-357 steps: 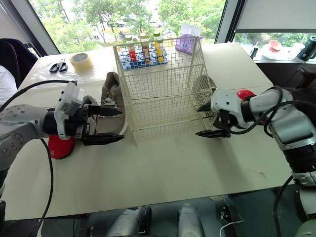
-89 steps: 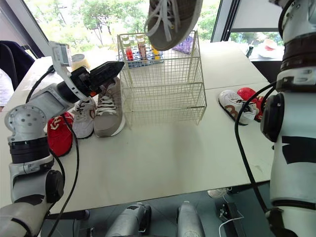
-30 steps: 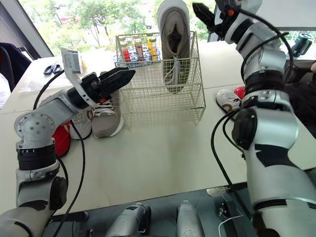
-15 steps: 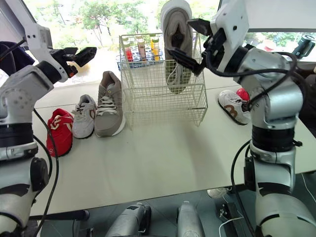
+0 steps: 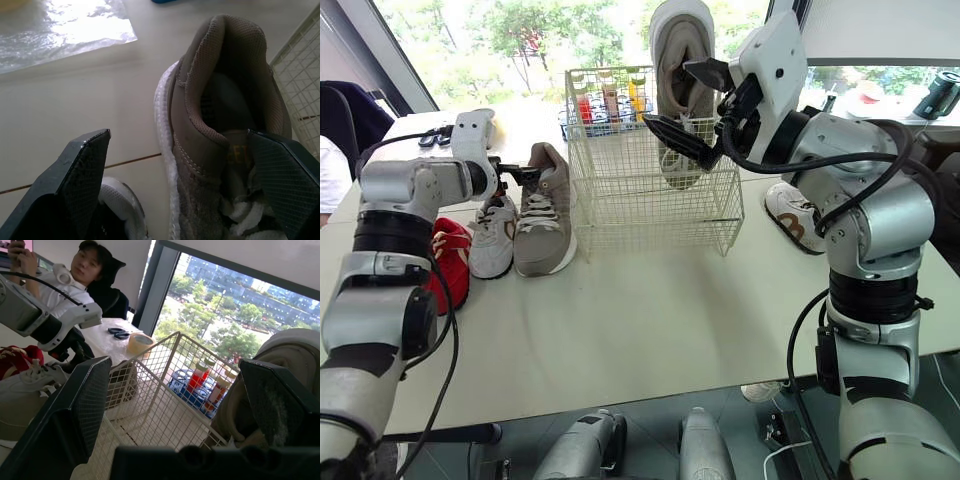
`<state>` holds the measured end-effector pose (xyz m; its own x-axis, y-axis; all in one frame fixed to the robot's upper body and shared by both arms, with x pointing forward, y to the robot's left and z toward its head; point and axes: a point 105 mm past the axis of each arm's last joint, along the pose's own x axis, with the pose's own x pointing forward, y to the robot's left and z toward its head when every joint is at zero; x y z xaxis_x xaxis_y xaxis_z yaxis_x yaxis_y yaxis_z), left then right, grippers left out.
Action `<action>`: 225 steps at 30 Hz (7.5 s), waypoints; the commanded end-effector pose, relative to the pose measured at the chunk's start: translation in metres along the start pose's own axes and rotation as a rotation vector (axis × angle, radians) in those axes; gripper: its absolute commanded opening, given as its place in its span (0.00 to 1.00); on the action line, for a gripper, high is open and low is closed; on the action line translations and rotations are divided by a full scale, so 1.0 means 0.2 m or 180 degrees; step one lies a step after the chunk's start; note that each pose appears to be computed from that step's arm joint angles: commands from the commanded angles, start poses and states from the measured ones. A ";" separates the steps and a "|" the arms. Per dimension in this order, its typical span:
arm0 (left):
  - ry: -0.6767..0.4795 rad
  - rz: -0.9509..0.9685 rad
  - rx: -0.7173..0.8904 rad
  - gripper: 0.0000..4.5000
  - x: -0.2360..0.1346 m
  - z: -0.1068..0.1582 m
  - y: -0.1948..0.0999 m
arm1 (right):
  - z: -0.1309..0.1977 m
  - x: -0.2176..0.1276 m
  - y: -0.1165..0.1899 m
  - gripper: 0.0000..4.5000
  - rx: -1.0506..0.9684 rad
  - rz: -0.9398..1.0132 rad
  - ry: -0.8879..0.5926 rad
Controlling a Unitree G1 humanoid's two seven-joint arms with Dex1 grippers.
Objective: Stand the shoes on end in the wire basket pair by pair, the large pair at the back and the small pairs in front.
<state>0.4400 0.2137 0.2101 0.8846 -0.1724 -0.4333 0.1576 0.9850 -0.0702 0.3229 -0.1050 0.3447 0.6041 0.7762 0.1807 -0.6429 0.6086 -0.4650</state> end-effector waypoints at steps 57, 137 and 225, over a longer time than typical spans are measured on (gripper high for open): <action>-0.1327 -0.0208 -0.0700 0.14 -0.31 0.61 0.06 | 0.06 0.00 -0.03 1.00 -0.0167 -0.0178 -0.0040; -0.1331 -0.3219 0.0975 0.99 -0.71 -0.08 -0.60 | -0.28 -0.60 -0.37 1.00 0.0114 -0.1702 0.0794; -0.0880 -0.4233 0.0269 0.28 -0.62 0.13 -0.74 | 0.04 -0.21 0.27 0.03 -0.3307 0.1108 0.0240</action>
<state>0.3232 0.0872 0.2837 0.1161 -0.9904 0.0746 0.9596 0.0925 -0.2656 0.2678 -0.1071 0.3072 0.5346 0.8271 -0.1737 -0.1570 -0.1048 -0.9820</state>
